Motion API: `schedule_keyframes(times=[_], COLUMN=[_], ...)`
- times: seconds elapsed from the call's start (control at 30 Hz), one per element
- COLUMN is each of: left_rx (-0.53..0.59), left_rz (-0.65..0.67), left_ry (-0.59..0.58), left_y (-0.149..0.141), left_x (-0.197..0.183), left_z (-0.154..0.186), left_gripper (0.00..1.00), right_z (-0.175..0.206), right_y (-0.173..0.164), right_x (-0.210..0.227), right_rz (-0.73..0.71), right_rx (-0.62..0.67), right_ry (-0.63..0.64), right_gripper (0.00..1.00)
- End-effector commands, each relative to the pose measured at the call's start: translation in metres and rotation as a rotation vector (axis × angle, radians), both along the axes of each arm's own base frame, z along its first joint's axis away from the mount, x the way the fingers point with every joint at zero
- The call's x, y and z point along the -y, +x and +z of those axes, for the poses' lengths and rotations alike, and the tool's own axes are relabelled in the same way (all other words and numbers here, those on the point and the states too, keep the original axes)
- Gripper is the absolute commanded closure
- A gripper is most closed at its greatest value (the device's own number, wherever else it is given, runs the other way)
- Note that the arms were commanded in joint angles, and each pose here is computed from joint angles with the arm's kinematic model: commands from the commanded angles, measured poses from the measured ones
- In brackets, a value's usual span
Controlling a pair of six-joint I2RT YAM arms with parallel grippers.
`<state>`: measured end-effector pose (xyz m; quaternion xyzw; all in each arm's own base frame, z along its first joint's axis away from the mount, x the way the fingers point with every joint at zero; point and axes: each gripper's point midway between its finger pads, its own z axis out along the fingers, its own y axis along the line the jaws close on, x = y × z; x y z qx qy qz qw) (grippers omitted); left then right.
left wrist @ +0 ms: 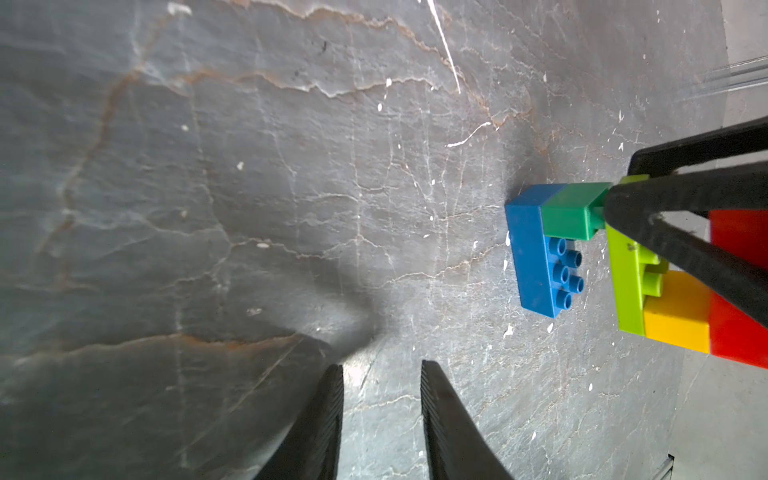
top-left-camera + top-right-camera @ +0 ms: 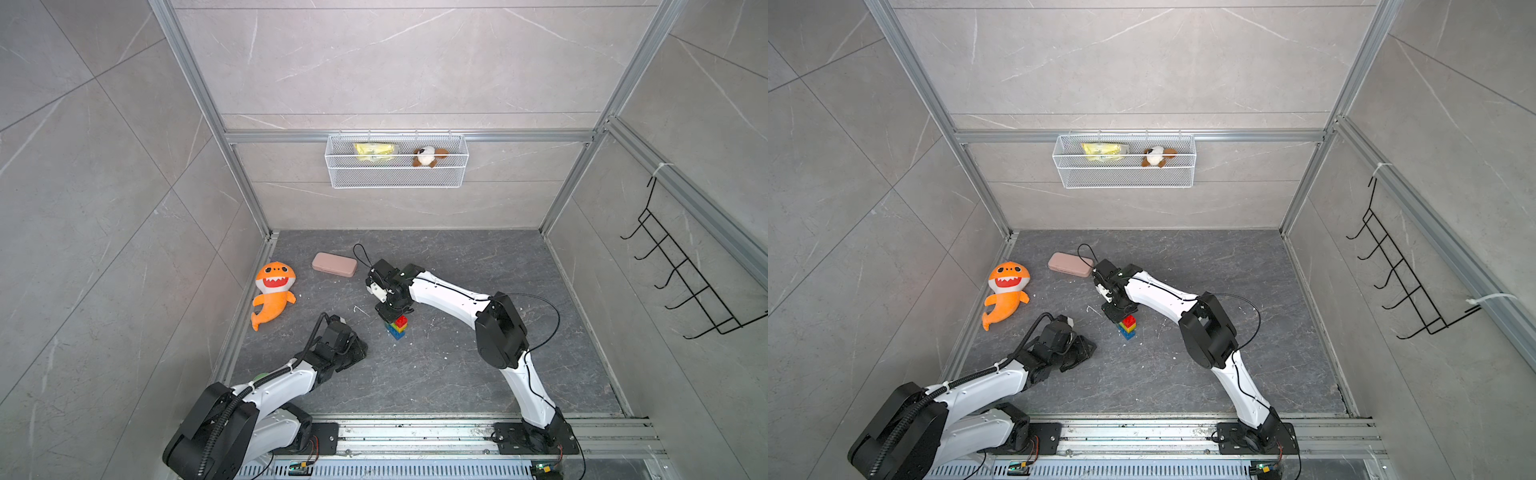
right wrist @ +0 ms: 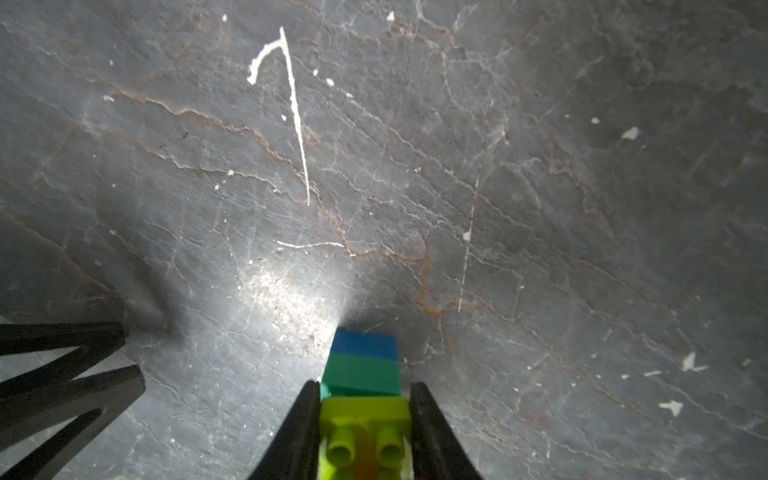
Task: Assemble the number 5 with lego
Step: Assemble the lego brick with the lego brick.
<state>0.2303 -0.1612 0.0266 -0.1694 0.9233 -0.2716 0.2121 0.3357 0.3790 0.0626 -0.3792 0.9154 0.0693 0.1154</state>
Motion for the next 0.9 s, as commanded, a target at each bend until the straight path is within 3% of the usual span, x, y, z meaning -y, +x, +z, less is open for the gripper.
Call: schedule_keyframes(times=[0.0, 0.87], left_rx=[-0.002, -0.004], left_rz=[0.001, 0.005], left_ry=[-0.026, -0.031], left_y=[0.0006, -0.0011], left_x=[0.0025, 0.0013], left_z=[0.0005, -0.0022], left_gripper=[0.64, 0.64], right_z=[-0.0166, -0.0192], right_y=[-0.0063, -0.0129], right_x=[0.0063, 0.0111], right_rz=[0.011, 0.001], right_rx=[-0.032, -0.021], right_ry=[-0.048, -0.072], right_gripper=[0.74, 0.74])
